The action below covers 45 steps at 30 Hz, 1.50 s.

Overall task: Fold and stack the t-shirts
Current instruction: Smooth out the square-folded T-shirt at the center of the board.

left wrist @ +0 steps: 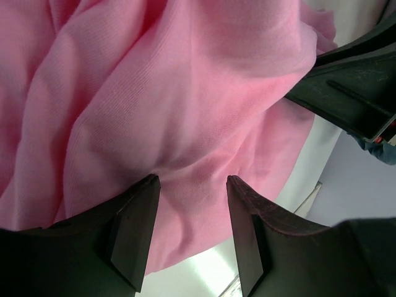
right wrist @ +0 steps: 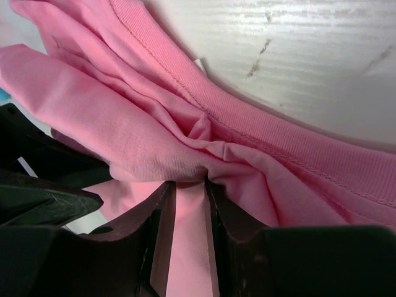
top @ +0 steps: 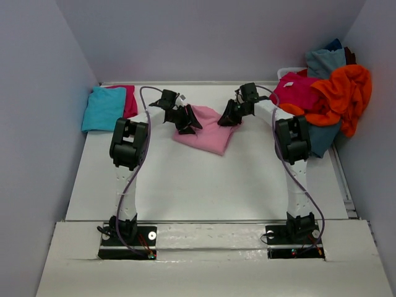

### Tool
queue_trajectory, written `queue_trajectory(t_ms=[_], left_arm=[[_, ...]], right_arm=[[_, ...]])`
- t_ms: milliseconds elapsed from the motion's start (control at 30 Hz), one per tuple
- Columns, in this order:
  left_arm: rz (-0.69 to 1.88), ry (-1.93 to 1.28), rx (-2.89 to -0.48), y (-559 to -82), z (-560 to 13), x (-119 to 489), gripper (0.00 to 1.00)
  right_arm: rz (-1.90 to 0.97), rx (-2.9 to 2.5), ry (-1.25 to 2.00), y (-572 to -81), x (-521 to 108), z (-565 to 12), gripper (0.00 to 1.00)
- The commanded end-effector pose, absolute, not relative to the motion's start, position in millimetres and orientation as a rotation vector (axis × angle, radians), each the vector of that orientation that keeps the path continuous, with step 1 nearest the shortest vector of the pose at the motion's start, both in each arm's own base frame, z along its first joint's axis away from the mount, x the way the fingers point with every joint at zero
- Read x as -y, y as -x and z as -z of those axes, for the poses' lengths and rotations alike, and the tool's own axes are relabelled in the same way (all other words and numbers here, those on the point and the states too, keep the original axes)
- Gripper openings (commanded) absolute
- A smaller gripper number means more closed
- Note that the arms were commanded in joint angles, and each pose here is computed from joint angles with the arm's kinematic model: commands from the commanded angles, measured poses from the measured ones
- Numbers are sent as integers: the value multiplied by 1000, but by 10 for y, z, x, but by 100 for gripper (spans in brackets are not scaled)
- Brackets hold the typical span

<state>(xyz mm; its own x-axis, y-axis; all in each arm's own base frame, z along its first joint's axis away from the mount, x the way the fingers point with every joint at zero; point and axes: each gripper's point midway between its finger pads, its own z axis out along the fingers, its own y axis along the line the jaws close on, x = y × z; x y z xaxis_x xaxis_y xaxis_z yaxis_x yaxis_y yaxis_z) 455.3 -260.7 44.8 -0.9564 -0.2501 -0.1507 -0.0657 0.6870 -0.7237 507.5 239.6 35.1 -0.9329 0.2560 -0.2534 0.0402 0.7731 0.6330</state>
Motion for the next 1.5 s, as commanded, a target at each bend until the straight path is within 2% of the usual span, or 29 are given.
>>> queue_trajectory(t_ms=[0, 267, 700, 1033, 1133, 1467], left_arm=[[999, 289, -2714, -4579, -308, 2419, 61], [1028, 294, -2688, -4812, -385, 2461, 61], [1092, 278, -2691, -5052, -322, 2591, 61], [1074, 236, -2705, -4961, -286, 2554, 61], [1071, 212, -2671, -4971, -433, 2546, 61], [1067, 65, -2455, -4948, -1653, 2507, 61]], right_arm=[[-662, -2782, -272, -4713, -2055, 104, 32], [-675, -2811, -315, -4207, -2003, 82, 32], [-772, -2903, 99, -3042, -2991, -120, 32], [-665, -2871, 90, -3147, -3020, -257, 32], [-641, -2854, 89, -3217, -3021, -374, 32], [-642, -2776, 96, -3471, -3130, -800, 33]])
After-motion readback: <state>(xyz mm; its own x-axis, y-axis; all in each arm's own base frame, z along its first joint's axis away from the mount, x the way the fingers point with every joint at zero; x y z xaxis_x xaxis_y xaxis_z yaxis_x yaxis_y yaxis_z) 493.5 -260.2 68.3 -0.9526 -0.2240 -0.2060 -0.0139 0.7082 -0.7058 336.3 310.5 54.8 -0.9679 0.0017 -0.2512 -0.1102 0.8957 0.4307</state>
